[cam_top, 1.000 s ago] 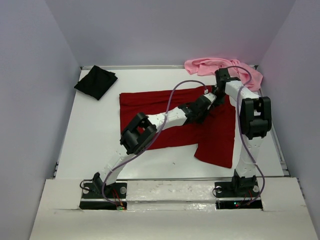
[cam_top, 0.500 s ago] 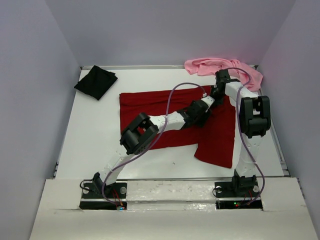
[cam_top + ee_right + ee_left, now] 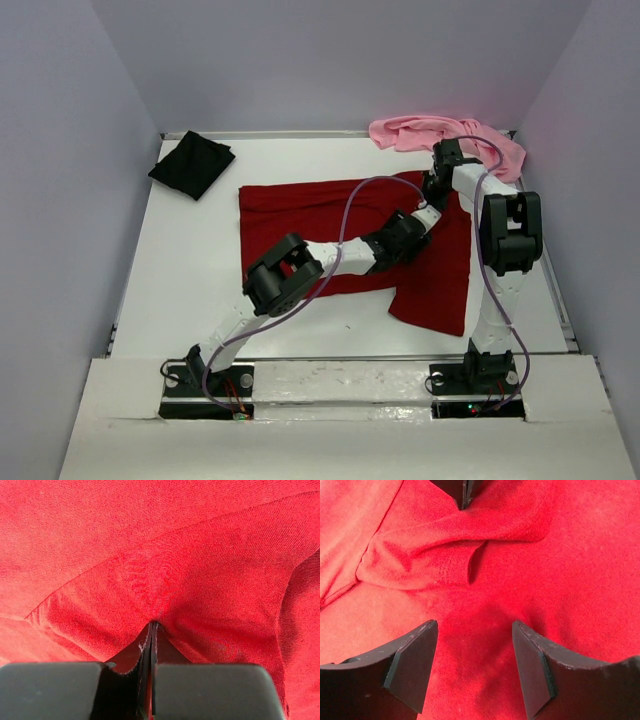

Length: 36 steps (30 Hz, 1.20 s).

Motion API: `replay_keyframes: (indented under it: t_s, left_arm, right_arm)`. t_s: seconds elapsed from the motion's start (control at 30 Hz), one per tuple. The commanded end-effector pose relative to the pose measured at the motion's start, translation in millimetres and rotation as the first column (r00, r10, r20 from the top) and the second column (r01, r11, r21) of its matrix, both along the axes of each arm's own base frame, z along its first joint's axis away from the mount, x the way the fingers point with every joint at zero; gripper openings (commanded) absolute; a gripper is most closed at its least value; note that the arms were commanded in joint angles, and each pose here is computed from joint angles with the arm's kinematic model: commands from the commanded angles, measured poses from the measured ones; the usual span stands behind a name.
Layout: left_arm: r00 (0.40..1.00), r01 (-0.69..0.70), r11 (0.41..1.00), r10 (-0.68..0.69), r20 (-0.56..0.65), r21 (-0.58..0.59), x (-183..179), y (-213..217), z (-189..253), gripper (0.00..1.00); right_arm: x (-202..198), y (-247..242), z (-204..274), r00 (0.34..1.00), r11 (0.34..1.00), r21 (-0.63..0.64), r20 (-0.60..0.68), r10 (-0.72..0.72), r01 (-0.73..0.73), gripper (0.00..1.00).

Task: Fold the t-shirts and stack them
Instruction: Fold the tshirt

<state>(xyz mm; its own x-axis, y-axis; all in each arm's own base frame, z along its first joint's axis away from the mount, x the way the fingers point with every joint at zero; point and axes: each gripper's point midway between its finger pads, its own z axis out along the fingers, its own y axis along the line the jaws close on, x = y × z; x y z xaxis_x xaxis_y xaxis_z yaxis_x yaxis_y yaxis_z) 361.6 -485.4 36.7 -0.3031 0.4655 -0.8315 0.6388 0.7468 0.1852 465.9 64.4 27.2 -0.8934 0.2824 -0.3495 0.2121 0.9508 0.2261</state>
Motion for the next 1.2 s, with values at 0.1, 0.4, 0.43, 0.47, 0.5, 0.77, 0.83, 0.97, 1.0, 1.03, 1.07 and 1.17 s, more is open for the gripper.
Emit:
replay_keyframes:
  t_s: [0.1,0.4,0.43,0.47,0.5,0.77,0.83,0.97,1.0,1.03,1.07,1.17]
  left_arm:
    - [0.994,-0.009,0.996,0.018,0.107,-0.083,6,-2,74,0.73]
    - [0.990,-0.038,0.996,0.048,0.131,-0.076,15,-6,83,0.73]
    - [0.991,-0.036,0.997,0.046,0.127,-0.074,16,-7,82,0.73]
    - [0.991,-0.035,0.997,0.044,0.123,-0.071,17,-8,80,0.73]
    - [0.993,-0.030,0.997,0.038,0.115,-0.075,19,-9,78,0.73]
    - [0.996,-0.018,0.996,0.026,0.087,-0.087,32,-13,70,0.74]
    - [0.997,-0.016,0.996,0.022,0.077,-0.083,34,-13,66,0.74]
    - [0.998,-0.017,0.996,0.022,0.063,-0.083,38,-11,60,0.74]
    - [0.998,-0.016,0.997,0.021,0.061,-0.076,39,-11,56,0.74]
    - [0.998,-0.015,0.997,0.019,0.059,-0.074,39,-11,54,0.74]
    - [0.998,-0.015,0.997,0.019,0.055,-0.073,39,-11,53,0.74]
    - [0.999,-0.014,0.998,0.017,0.050,-0.069,41,-11,49,0.74]
  right_arm:
    - [3,-3,-14,1.000,1.000,0.005,-0.002,-0.001,0.001,0.00]
    - [3,-2,-15,1.000,1.000,0.010,-0.007,0.001,-0.001,0.00]
    - [2,-2,-16,1.000,1.000,0.009,-0.009,0.002,-0.002,0.00]
    - [3,-2,-15,1.000,1.000,0.009,-0.007,0.004,-0.004,0.00]
    - [2,-2,-15,1.000,1.000,0.009,-0.007,0.002,-0.002,0.00]
    - [1,-2,-16,1.000,1.000,0.006,-0.012,0.006,-0.006,0.00]
    - [2,-2,-15,1.000,1.000,0.006,-0.008,0.006,-0.006,0.00]
    - [2,-2,-15,1.000,1.000,0.006,-0.008,0.006,-0.006,0.00]
    - [2,-2,-15,1.000,1.000,0.008,-0.009,0.007,-0.007,0.00]
    - [1,-2,-17,1.000,1.000,0.007,-0.014,0.007,-0.006,0.00]
    - [1,-2,-17,1.000,1.000,0.007,-0.013,0.007,-0.006,0.00]
    - [1,-2,-17,1.000,1.000,0.007,-0.013,0.007,-0.006,0.00]
